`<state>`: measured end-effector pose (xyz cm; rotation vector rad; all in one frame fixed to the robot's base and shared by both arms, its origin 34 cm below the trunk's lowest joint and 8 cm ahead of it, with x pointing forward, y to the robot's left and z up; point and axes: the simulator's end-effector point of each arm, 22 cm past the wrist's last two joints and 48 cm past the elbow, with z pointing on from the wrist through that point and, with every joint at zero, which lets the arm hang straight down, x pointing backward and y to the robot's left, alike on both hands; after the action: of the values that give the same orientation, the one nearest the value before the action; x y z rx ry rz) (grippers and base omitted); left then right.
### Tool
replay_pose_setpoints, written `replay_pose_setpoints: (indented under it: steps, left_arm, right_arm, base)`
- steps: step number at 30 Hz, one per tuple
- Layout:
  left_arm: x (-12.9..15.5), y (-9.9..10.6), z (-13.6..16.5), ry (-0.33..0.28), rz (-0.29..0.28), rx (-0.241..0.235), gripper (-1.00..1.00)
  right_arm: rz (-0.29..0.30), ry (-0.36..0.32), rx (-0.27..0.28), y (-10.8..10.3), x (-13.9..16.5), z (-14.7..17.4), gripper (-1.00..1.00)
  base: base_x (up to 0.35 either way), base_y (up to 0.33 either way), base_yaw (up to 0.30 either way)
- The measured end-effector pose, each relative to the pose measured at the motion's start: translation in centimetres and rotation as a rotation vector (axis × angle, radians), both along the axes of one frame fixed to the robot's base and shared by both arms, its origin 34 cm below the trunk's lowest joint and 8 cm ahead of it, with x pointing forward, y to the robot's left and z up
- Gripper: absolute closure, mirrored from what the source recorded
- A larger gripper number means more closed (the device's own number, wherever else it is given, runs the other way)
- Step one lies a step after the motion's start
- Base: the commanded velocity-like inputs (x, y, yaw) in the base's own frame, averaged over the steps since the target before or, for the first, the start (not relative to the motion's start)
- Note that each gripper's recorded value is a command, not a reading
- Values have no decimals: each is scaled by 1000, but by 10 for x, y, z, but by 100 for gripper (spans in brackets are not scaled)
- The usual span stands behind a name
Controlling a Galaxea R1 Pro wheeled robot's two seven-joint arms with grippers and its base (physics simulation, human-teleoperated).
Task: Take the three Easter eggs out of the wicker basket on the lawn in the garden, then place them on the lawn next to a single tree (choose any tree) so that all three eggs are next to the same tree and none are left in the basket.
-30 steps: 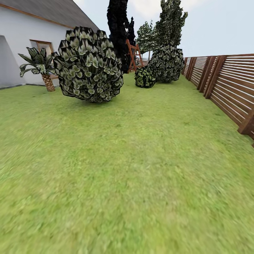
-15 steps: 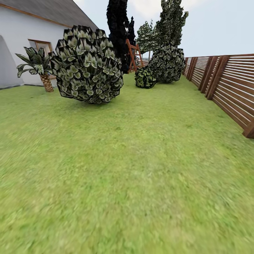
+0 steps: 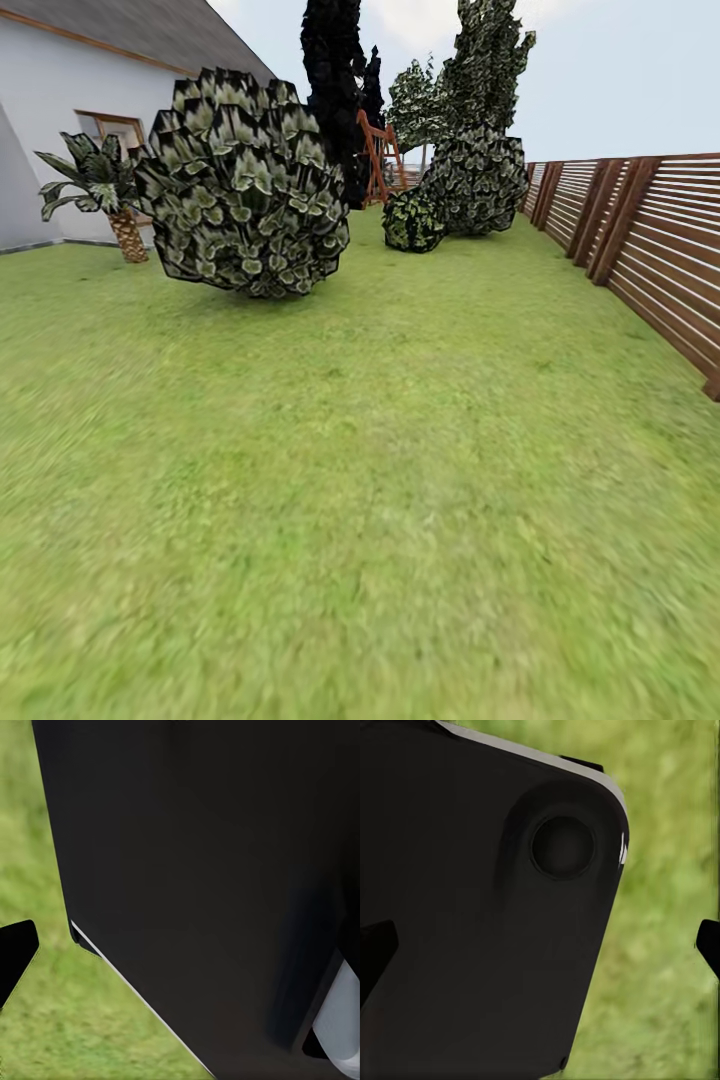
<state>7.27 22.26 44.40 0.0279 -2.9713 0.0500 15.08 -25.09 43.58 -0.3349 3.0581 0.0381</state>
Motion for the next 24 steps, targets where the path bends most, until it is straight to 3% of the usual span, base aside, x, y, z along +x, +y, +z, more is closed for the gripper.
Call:
replay_pose_setpoints:
  steps: [24]
  left_arm:
    - [0,0,0,-1,0,0,-100]
  right_arm:
    - [3,11,19,11,-4,0,-100]
  base:
    - [341,0,0]
